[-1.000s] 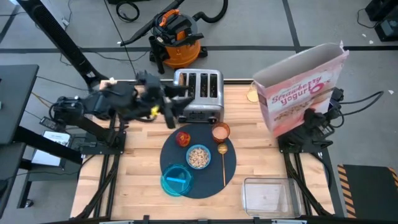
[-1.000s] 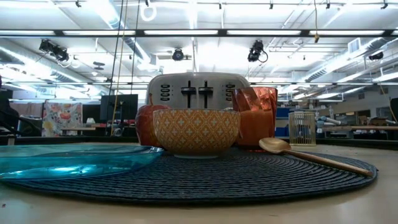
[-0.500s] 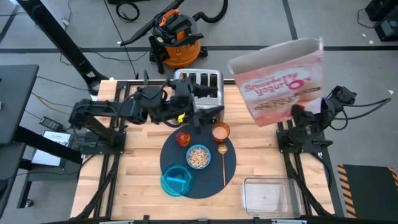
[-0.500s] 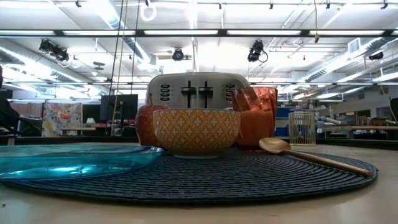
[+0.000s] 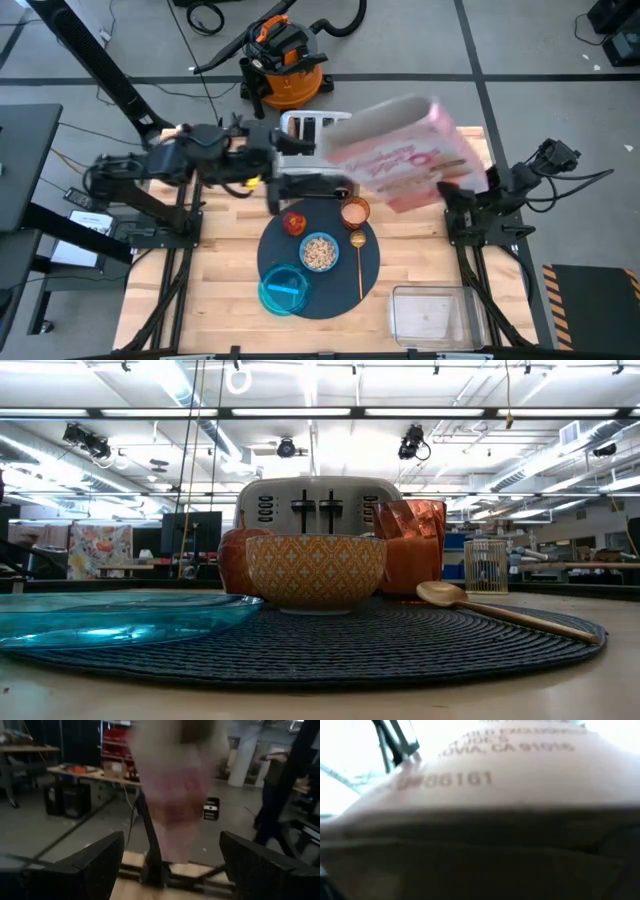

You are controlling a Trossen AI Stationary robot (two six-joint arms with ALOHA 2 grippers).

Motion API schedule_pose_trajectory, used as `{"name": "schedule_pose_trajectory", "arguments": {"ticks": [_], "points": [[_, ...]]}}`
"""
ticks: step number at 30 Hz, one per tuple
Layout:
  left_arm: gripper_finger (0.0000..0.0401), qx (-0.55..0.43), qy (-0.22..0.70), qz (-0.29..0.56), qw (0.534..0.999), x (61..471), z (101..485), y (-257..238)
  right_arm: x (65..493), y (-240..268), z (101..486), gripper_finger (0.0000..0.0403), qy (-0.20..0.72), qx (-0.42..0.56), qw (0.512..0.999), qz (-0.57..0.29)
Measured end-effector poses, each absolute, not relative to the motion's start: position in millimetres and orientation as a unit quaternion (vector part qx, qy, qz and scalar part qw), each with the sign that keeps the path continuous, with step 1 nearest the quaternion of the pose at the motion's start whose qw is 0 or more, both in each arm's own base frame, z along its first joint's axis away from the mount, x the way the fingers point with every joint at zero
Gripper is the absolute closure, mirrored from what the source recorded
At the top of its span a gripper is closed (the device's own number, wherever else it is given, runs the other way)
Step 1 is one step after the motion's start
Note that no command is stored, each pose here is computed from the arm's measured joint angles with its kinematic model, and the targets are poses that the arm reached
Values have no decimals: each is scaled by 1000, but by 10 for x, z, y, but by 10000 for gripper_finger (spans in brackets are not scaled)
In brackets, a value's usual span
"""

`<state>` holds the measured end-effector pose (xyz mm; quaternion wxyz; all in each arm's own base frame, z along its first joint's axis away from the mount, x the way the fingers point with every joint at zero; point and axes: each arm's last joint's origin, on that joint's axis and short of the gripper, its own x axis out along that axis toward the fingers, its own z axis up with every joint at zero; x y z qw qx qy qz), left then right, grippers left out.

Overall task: Arrange a breakfast setting
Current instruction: Pour the pink cereal box into the blue bowl

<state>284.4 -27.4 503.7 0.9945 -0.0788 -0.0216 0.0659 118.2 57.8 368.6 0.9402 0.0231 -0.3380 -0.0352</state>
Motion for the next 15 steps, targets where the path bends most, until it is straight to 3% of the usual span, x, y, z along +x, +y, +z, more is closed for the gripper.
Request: {"name": "schedule_pose_trajectory", "arguments": {"ticks": [5, 15], "points": [[67, -113, 10, 38, 993, 2581, 5084, -257, 1273, 634, 3588, 237, -286, 24, 958, -13], [67, -140, 85, -61, 985, 2633, 4941, -334, 1405, 688, 3498, 237, -251, 35, 967, -15]]}}
